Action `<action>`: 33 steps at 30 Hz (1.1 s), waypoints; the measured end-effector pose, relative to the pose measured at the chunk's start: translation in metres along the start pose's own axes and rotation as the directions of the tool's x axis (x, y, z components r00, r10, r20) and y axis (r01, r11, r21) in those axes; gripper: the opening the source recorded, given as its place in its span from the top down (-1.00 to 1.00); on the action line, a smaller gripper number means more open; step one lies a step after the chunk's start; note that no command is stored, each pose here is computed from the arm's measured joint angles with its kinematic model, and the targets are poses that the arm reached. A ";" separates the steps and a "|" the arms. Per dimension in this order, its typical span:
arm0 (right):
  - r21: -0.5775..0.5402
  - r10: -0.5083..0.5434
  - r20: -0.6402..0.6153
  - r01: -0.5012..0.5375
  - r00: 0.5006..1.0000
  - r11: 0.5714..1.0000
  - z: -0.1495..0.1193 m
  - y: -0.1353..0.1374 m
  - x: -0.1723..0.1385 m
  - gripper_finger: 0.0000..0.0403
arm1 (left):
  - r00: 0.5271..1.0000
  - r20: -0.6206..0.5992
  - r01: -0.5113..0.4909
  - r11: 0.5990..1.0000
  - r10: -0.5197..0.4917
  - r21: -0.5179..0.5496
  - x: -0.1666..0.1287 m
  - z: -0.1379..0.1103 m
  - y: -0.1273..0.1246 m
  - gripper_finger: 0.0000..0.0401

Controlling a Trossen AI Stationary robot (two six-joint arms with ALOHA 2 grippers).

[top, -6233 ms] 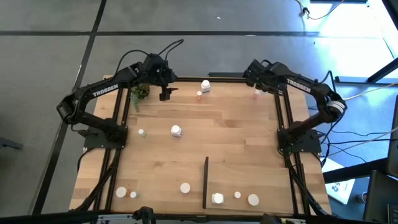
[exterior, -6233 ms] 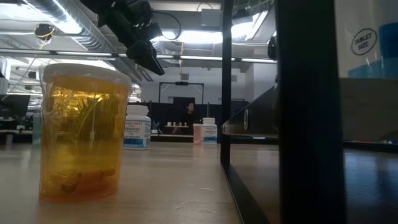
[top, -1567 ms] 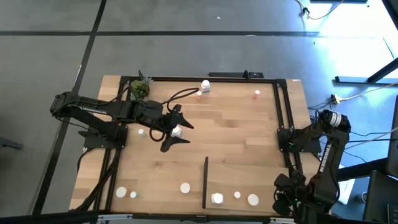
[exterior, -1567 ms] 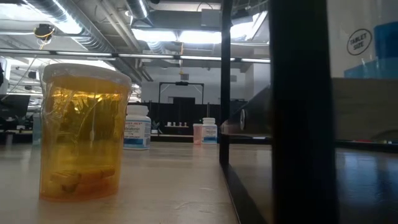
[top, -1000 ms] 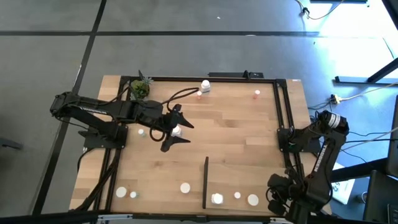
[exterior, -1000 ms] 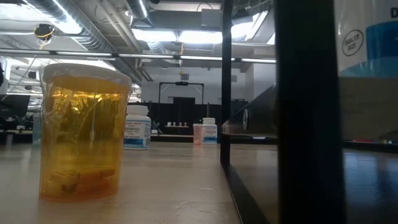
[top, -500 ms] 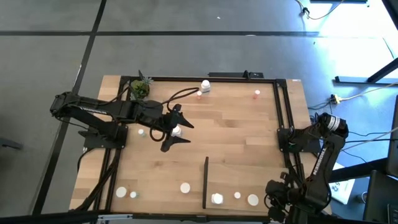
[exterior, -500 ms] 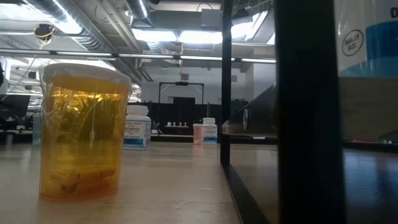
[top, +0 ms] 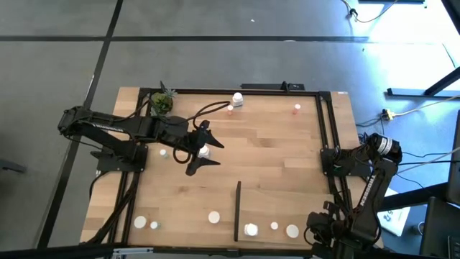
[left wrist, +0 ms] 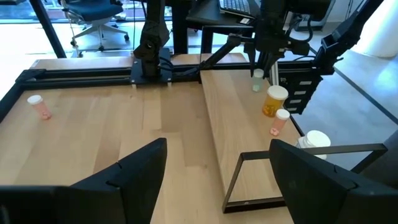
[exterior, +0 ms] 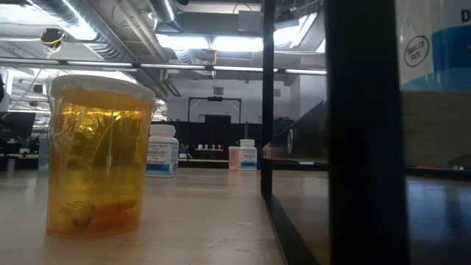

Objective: Pick and place medicine bottles onto shelf by color
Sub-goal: Put the top right blue pill bottle on the shelf

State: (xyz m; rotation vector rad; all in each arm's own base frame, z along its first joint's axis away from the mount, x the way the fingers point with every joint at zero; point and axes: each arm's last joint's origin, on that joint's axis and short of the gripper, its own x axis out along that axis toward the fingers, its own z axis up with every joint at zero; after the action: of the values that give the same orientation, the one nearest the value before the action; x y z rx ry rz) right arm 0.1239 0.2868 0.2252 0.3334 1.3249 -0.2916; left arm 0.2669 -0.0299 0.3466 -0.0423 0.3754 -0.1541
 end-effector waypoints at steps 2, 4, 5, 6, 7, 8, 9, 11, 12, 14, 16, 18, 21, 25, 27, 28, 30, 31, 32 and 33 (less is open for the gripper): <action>0.000 -0.002 0.000 0.002 1.000 1.000 0.000 0.000 0.000 0.36 | 1.000 0.000 0.000 1.000 0.000 0.000 0.000 0.000 0.000 -0.38; 0.000 -0.002 0.000 0.002 1.000 1.000 0.000 0.000 0.000 0.36 | 1.000 0.000 0.000 1.000 0.000 -0.001 0.000 0.000 0.000 -0.38; -0.001 -0.003 -0.001 0.003 1.000 1.000 0.000 0.000 0.000 0.36 | 1.000 0.000 0.000 1.000 0.000 -0.001 0.000 0.000 0.000 -0.38; 0.000 -0.002 -0.001 0.002 1.000 1.000 0.000 0.000 0.000 0.36 | 1.000 0.000 0.000 1.000 0.000 -0.001 0.000 0.000 0.000 -0.38; 0.000 -0.002 -0.002 0.002 1.000 1.000 0.000 0.000 0.000 0.36 | 1.000 0.000 0.000 1.000 0.000 -0.001 0.000 0.000 0.000 -0.38; 0.000 -0.003 -0.002 0.003 1.000 1.000 0.000 0.000 0.000 0.36 | 1.000 0.000 0.000 1.000 0.000 -0.001 0.000 0.000 0.000 -0.38; 0.000 -0.003 -0.003 0.003 1.000 1.000 0.000 0.000 0.000 0.36 | 1.000 0.000 0.000 1.000 0.000 -0.001 0.000 0.000 0.000 -0.38; 0.000 -0.003 -0.003 0.003 1.000 1.000 0.000 0.000 0.000 0.36 | 1.000 0.000 0.000 1.000 0.000 -0.001 0.000 0.000 0.000 -0.38; 0.000 -0.003 -0.003 0.003 1.000 1.000 0.000 0.000 0.000 0.36 | 1.000 0.000 0.000 1.000 0.000 -0.001 0.000 0.000 0.000 -0.38; 0.000 -0.003 -0.003 0.003 1.000 1.000 0.000 0.000 0.000 0.34 | 1.000 0.000 0.000 1.000 0.000 -0.001 0.000 0.000 0.000 -0.38; -0.001 -0.003 -0.003 0.003 1.000 1.000 0.000 0.000 0.000 0.31 | 1.000 0.000 0.000 1.000 0.000 -0.002 0.000 0.000 0.000 -0.38; -0.002 -0.010 -0.007 0.010 1.000 1.000 0.000 -0.001 0.001 0.26 | 1.000 0.000 0.000 1.000 0.000 -0.002 0.000 0.000 0.000 -0.38; -0.005 -0.012 -0.008 0.012 1.000 1.000 0.000 -0.001 0.001 0.22 | 1.000 0.000 0.000 1.000 0.000 -0.002 0.000 0.000 0.000 -0.38; -0.005 -0.012 -0.026 0.012 1.000 1.000 -0.001 -0.001 0.001 0.21 | 1.000 0.000 0.000 1.000 0.000 -0.001 0.000 0.000 0.000 -0.38; -0.005 -0.012 -0.025 0.012 1.000 1.000 -0.001 -0.001 0.001 0.21 | 1.000 0.000 0.000 1.000 0.000 0.000 0.000 0.000 0.000 -0.38; -0.005 -0.012 -0.025 0.012 1.000 1.000 -0.001 -0.001 0.001 0.21 | 1.000 0.000 0.001 1.000 -0.001 0.000 0.000 0.000 0.000 -0.38; -0.004 -0.011 -0.025 0.011 1.000 1.000 -0.001 -0.001 0.001 0.21 | 1.000 -0.001 0.012 1.000 -0.012 0.001 0.000 0.000 -0.001 -0.38; -0.004 -0.011 -0.025 0.011 1.000 1.000 -0.001 -0.001 0.001 0.21 | 1.000 -0.001 0.024 1.000 -0.024 0.002 0.000 0.000 -0.001 -0.38; -0.002 -0.010 -0.026 0.010 1.000 1.000 -0.001 -0.001 0.001 0.20 | 0.999 -0.002 0.037 0.999 -0.037 0.006 0.000 0.000 -0.001 -0.38; -0.001 -0.006 -0.028 0.006 1.000 1.000 -0.001 0.000 0.001 0.20 | 0.999 -0.002 0.045 0.999 -0.045 0.007 0.000 0.000 -0.001 -0.38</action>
State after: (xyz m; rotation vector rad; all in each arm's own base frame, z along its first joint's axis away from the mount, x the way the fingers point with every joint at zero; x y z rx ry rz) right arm 0.1235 0.2869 0.2238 0.3341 1.3540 -0.2919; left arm 0.2666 -0.0313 0.3467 -0.0440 0.3762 -0.1996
